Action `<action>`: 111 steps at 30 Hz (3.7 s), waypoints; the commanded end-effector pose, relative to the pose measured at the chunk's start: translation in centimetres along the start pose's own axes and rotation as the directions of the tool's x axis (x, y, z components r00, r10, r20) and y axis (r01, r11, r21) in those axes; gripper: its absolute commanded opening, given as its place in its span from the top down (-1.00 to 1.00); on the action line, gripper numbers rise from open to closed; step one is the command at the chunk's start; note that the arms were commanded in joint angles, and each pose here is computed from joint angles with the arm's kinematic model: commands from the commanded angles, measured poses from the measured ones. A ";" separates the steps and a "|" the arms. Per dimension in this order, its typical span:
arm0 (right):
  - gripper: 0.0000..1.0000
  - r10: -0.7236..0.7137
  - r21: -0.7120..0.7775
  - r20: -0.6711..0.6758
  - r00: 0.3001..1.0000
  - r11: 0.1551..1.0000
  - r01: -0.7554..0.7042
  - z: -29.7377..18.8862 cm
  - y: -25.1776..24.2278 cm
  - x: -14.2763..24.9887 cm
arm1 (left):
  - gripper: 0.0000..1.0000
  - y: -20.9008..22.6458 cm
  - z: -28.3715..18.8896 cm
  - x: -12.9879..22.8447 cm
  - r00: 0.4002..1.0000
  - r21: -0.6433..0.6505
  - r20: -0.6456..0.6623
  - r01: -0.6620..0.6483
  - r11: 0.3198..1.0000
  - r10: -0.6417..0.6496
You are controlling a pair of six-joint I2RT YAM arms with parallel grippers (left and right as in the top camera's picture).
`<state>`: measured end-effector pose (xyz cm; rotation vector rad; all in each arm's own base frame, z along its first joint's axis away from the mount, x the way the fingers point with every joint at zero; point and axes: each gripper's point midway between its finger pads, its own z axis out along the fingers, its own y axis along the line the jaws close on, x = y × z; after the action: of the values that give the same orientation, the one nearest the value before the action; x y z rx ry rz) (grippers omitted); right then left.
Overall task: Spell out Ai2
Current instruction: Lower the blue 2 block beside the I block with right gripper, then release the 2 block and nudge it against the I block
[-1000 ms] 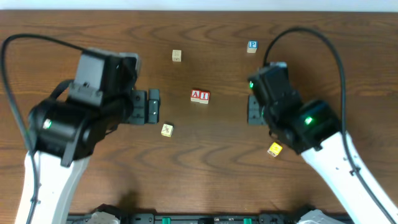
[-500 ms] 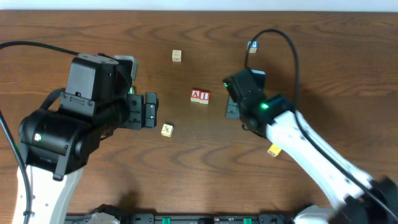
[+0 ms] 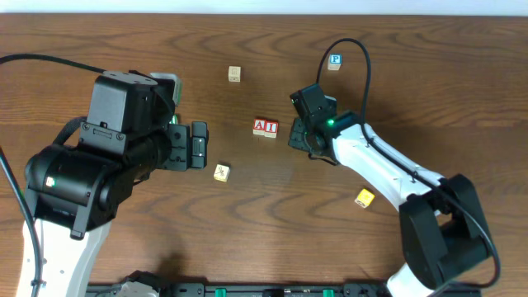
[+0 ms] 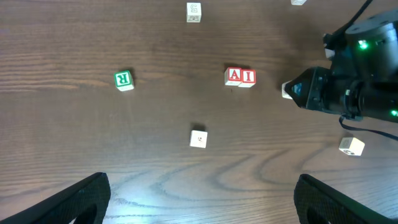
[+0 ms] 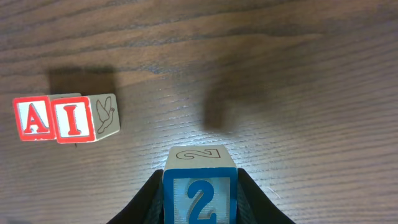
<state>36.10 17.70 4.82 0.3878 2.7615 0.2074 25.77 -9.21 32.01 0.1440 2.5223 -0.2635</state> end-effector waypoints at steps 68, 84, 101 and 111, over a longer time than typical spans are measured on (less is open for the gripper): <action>-0.28 -0.209 0.301 0.036 0.977 0.935 0.189 -3.1 -0.6 -6.2 | -0.91 0.5 -0.6 -1.7 0.997 -0.031 0.076 0.032 0.999 -0.030; -0.50 -0.137 0.361 0.011 0.991 0.924 0.123 1.4 -4.8 -2.9 | -0.91 0.5 -0.6 -1.7 0.997 -0.031 0.076 0.032 0.999 -0.030; -0.43 -0.118 0.294 0.057 0.991 0.951 0.096 2.9 -4.1 -3.4 | -0.91 0.5 -0.6 -1.7 0.997 -0.031 0.076 0.032 0.999 -0.030; -0.41 -0.101 0.199 0.044 0.994 0.976 0.090 3.3 -2.3 -3.1 | -0.91 0.5 -0.6 -1.7 0.997 -0.031 0.076 0.032 0.999 -0.030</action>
<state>39.50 14.74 1.68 0.2823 2.7513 -0.1485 26.88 -8.91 32.74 0.0876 2.4726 -0.2446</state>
